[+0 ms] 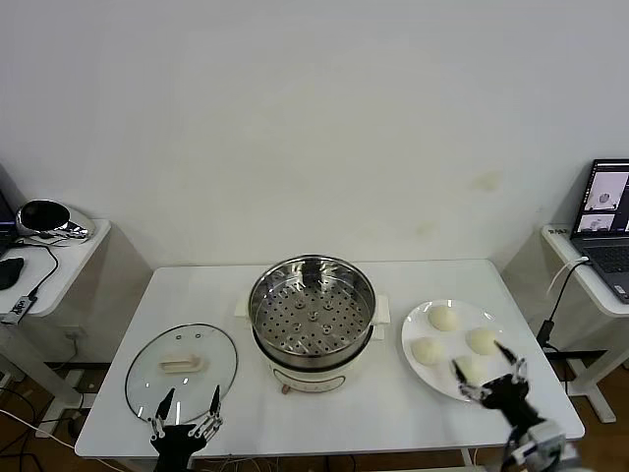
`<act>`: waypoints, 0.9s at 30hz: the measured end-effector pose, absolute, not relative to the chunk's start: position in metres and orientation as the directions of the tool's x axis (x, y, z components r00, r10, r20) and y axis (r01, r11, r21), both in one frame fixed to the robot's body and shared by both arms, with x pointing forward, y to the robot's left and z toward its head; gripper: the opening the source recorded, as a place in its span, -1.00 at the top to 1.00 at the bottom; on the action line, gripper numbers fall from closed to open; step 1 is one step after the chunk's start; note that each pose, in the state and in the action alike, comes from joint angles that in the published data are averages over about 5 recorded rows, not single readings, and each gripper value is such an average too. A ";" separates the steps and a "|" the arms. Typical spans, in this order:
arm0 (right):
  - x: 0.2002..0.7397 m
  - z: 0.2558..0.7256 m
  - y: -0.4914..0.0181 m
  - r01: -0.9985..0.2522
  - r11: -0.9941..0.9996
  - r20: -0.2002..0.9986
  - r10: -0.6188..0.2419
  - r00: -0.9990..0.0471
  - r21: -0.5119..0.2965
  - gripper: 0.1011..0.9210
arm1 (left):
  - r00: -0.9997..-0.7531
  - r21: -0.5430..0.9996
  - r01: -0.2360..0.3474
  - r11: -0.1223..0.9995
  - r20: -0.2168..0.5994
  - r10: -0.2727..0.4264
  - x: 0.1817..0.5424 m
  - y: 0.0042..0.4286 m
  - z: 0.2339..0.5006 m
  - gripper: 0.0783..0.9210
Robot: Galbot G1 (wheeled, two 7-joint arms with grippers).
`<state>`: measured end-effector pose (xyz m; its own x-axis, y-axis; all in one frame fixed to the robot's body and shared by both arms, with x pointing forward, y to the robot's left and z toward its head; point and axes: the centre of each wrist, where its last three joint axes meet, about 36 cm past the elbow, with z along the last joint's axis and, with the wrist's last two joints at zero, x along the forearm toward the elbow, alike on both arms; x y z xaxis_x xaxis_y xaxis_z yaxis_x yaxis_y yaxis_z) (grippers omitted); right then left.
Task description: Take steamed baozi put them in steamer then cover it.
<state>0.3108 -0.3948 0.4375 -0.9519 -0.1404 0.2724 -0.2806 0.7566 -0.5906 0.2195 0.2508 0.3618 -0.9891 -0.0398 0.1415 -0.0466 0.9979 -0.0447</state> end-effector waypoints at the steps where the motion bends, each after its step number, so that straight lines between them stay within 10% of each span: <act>1: 0.315 0.440 -0.398 -0.290 0.740 0.278 -0.144 -0.950 -0.607 -0.76 | -0.990 -0.044 -0.047 0.998 0.138 -0.040 0.220 0.251 0.362 -0.77; 12: 0.426 0.497 -0.439 -0.521 0.350 0.467 -0.230 -0.854 -0.779 -0.76 | -0.995 -0.012 -0.064 0.998 0.083 -0.063 0.229 0.257 0.371 -0.77; 27: 0.560 0.538 -0.435 -0.787 -0.065 0.779 -0.213 -0.590 -0.614 -0.76 | -0.993 0.038 -0.102 0.994 0.050 -0.104 0.234 0.266 0.375 -0.77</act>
